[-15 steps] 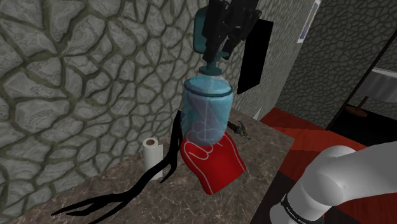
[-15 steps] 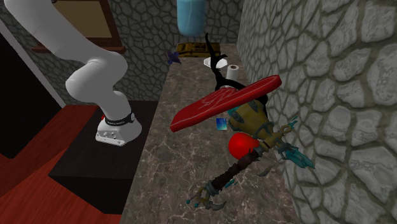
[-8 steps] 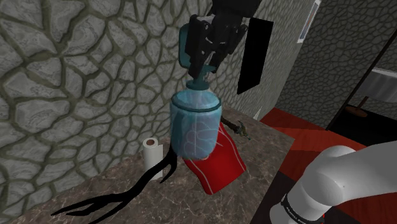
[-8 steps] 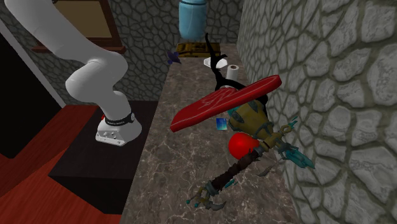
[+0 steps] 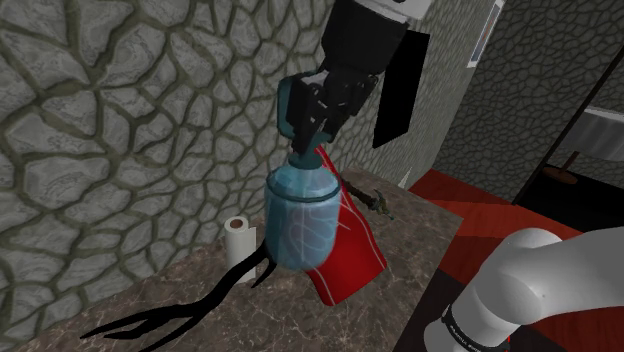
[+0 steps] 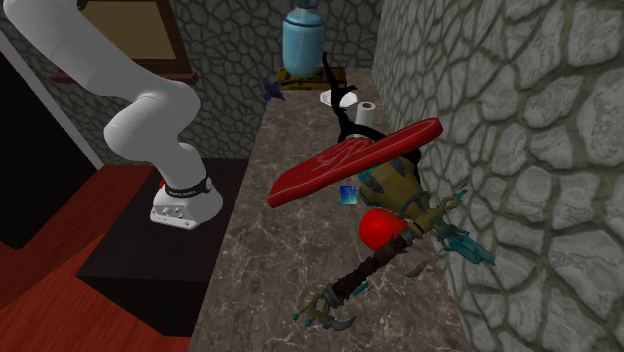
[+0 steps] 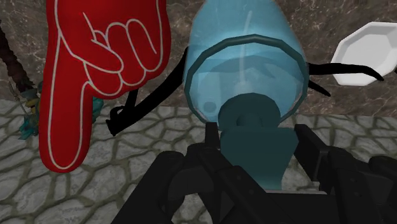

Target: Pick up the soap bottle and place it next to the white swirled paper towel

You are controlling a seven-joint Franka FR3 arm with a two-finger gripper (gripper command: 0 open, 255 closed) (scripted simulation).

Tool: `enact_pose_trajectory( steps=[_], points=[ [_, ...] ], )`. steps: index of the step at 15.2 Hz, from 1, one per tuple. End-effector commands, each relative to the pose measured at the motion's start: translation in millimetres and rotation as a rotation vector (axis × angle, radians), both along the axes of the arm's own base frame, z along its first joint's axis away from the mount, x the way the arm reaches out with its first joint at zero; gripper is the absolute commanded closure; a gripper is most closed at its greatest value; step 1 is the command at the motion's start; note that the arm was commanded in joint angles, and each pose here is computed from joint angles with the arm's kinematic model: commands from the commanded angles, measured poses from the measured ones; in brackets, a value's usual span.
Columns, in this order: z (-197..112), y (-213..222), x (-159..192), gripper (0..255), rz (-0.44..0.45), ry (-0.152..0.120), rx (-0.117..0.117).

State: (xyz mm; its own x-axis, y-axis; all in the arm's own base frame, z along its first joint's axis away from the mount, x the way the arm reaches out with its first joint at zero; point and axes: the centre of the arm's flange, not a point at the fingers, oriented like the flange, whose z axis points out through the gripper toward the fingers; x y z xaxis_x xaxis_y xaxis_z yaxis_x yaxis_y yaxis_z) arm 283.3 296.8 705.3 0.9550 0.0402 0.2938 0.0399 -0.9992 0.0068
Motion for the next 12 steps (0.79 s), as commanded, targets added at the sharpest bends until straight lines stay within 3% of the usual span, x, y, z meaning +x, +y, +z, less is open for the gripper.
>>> enact_pose_trajectory(
  steps=[1,12],
  points=[
    [-10.2,-0.7,-0.6,255,0.0,-0.001,0.001],
    [-68.3,-0.7,-0.6,255,0.0,-0.001,0.001]
  ],
)
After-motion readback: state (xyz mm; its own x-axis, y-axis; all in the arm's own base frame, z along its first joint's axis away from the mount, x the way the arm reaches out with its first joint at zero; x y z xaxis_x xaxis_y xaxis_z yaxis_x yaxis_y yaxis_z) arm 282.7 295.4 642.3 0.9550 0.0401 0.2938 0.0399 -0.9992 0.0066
